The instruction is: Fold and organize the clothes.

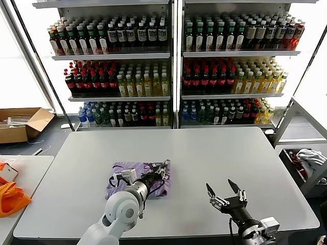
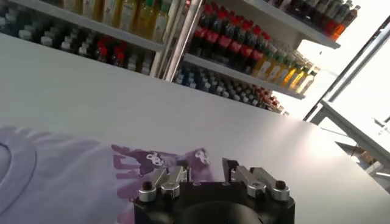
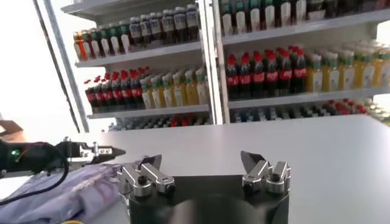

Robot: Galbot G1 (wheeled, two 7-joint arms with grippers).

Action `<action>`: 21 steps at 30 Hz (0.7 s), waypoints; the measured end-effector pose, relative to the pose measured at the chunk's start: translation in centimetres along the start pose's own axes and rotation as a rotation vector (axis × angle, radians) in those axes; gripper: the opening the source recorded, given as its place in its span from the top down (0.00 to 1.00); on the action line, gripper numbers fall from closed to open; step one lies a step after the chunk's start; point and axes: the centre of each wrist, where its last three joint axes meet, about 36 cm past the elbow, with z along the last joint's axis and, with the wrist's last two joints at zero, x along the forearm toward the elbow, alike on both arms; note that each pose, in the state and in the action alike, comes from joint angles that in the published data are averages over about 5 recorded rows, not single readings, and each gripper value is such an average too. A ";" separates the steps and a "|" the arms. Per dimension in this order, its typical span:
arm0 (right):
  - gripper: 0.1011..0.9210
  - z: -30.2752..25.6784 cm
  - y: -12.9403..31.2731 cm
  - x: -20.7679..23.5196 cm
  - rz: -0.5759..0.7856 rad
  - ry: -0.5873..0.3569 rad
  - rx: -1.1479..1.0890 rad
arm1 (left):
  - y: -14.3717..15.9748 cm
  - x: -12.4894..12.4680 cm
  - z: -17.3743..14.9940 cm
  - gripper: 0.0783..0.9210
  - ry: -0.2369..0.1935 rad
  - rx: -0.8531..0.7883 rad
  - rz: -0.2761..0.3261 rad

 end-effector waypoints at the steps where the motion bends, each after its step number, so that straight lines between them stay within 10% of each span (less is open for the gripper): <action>1: 0.12 0.2 0.4 -0.6 -0.008 0.012 -0.012 | 0.1 0.4 -0.2 0.59 -0.010 -0.004 0.009; 14: 0.12 3.8 5.4 -10.5 -0.112 0.159 -0.139 | 3.3 7.0 -2.2 0.16 -0.122 -0.066 0.026; 21: 0.18 5.1 8.2 -14.9 -0.133 0.209 -0.166 | 4.9 9.9 -2.7 0.12 -0.158 -0.075 0.001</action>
